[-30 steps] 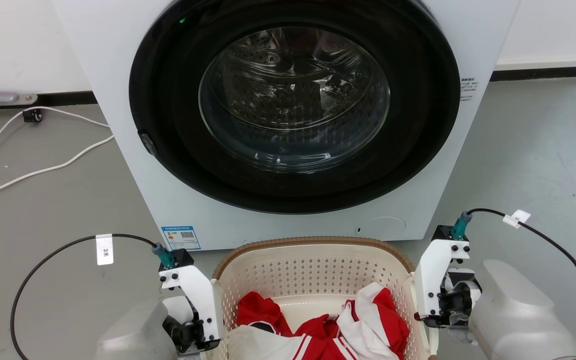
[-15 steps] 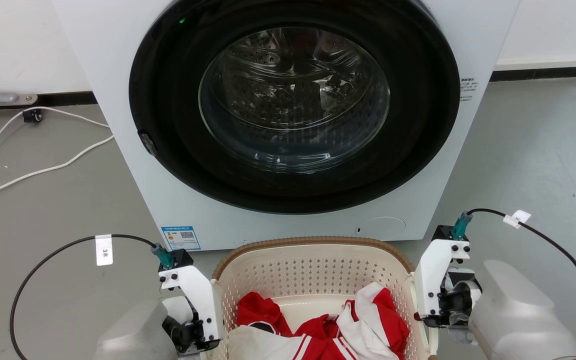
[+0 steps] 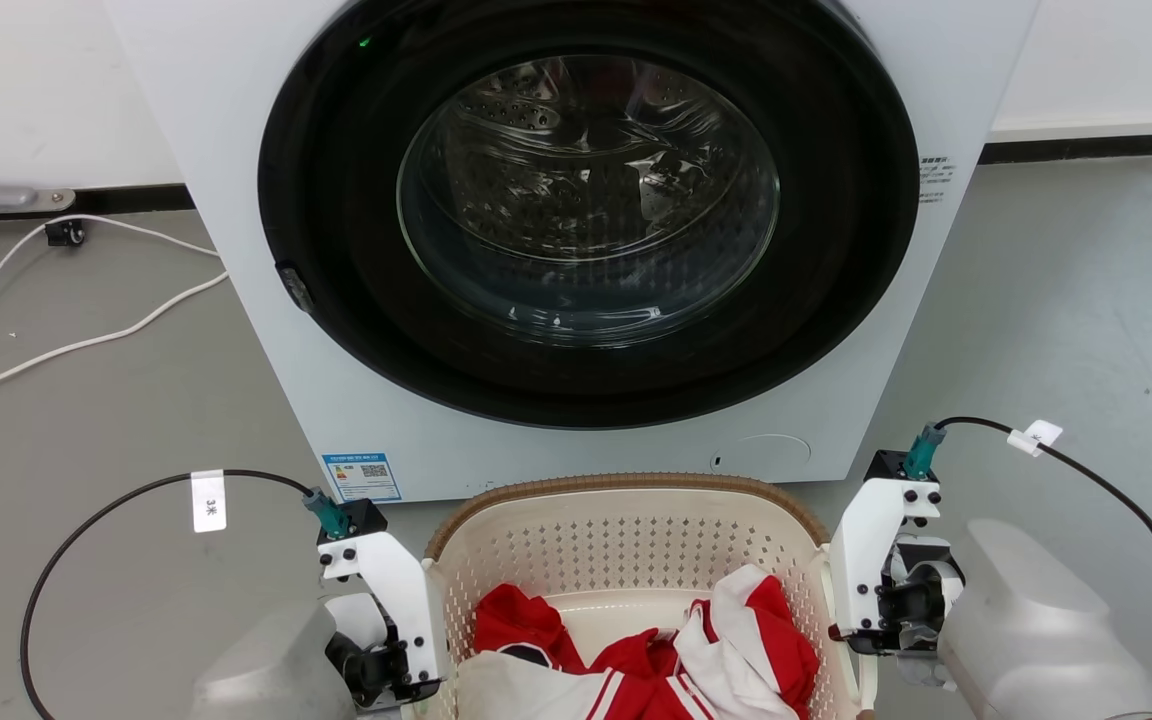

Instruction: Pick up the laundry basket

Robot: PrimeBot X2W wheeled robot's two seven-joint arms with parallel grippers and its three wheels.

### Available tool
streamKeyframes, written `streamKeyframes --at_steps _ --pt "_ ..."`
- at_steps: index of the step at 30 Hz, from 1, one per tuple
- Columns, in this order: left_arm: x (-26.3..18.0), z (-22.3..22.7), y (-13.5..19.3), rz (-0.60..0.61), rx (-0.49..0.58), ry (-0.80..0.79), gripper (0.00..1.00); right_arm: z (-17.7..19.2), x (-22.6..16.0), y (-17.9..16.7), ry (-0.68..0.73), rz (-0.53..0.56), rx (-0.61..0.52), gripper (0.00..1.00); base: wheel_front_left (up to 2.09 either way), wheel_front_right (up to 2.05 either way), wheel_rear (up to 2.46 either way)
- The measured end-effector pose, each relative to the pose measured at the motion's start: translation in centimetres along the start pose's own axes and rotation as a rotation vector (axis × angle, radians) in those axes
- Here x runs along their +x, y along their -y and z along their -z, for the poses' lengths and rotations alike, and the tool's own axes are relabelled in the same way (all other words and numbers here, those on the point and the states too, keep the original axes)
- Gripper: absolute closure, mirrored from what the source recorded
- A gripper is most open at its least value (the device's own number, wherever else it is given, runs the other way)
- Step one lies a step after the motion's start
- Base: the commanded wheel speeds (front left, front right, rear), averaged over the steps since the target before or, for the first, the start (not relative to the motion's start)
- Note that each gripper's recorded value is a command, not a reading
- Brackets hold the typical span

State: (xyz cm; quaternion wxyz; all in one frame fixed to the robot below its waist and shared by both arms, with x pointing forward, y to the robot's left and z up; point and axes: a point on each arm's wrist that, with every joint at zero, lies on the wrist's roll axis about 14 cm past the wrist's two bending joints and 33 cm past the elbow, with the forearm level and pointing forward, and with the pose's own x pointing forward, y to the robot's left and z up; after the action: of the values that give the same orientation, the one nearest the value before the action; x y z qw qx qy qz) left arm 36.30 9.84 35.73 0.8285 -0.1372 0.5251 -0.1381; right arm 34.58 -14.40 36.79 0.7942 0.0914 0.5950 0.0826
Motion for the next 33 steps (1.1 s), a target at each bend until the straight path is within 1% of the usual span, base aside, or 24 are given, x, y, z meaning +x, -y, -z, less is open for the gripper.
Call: streamKeyframes --at_steps 33 --pt "-0.07 0.08 -0.04 -0.001 -0.003 0.003 1.00 0.17 0.02 -0.02 0.000 -0.003 0.006 1.00 0.00 0.00 0.00"
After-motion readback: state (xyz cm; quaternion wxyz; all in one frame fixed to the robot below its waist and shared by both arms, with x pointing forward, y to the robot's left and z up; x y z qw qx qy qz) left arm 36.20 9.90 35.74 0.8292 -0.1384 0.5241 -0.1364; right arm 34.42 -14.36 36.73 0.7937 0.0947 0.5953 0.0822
